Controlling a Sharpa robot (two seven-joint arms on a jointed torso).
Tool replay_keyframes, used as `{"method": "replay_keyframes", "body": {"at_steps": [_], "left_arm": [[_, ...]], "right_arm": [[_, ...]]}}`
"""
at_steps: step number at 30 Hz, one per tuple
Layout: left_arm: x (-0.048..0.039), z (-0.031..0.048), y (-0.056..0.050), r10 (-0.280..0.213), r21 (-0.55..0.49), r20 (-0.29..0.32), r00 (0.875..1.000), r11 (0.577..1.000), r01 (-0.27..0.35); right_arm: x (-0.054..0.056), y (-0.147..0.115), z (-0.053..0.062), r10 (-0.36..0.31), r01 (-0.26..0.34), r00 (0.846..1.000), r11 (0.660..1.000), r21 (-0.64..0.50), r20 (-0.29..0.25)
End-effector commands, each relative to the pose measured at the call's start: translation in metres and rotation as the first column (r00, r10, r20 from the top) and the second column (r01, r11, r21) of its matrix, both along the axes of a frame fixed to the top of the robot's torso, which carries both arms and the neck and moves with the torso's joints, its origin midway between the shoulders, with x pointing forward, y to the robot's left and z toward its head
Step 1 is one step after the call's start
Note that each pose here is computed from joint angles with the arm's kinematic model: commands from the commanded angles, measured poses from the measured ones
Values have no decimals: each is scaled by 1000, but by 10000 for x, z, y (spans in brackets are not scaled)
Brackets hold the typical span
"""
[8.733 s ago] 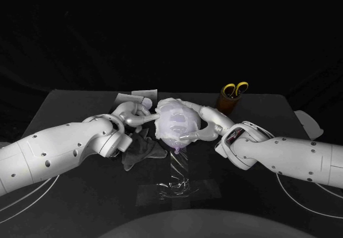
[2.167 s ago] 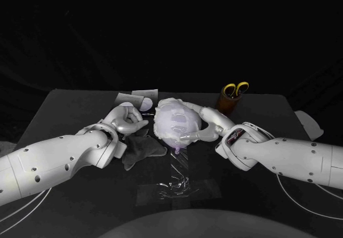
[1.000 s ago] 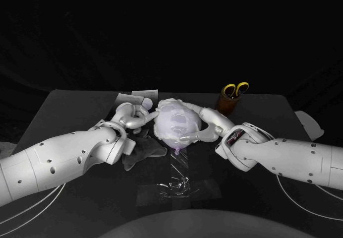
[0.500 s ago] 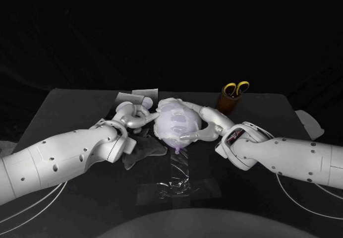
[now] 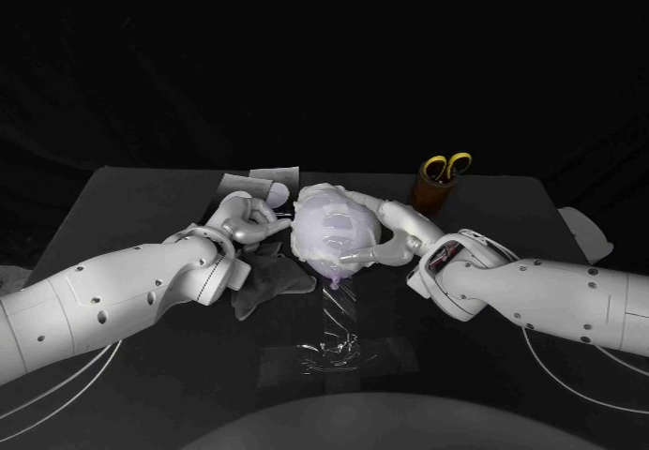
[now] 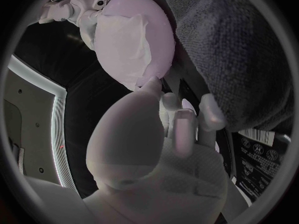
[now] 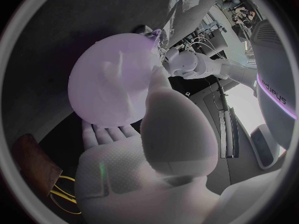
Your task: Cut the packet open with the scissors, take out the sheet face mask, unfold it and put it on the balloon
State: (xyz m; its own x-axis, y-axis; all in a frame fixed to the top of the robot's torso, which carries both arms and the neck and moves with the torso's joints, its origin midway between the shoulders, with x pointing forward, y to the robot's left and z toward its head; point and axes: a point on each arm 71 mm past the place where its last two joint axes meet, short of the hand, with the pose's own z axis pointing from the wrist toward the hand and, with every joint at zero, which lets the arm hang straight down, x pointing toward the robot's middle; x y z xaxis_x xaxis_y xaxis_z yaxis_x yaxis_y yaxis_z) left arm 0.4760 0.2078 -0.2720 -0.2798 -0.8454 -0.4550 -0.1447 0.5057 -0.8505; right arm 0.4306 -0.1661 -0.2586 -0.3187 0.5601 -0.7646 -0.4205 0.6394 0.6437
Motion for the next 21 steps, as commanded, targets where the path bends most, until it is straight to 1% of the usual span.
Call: {"method": "replay_keyframes", "body": {"at_steps": [1,8,11,13,17,21], "left_arm": [[2,3,15,-3,24,4,1000,1000,3],[-10,24,38,-2,27,22,1000,1000,1],[-27,45,43,-7,8,34,999,1000,6],[-46,65,46,-17,-23,43,999,1000,18],[-105,119,41,-67,-87,65,996,994,72],[-163,163,29,-126,-114,86,988,984,135]], "right_arm": [[-51,23,-100,28,-30,998,999,-27,-61],[-53,17,-98,27,-29,998,999,-26,-60],[-54,15,-97,27,-29,998,999,-26,-60],[-54,13,-96,27,-28,998,999,-26,-59],[-53,9,-97,26,-28,998,999,-26,-58],[-51,6,-98,25,-27,998,999,-27,-59]]}}
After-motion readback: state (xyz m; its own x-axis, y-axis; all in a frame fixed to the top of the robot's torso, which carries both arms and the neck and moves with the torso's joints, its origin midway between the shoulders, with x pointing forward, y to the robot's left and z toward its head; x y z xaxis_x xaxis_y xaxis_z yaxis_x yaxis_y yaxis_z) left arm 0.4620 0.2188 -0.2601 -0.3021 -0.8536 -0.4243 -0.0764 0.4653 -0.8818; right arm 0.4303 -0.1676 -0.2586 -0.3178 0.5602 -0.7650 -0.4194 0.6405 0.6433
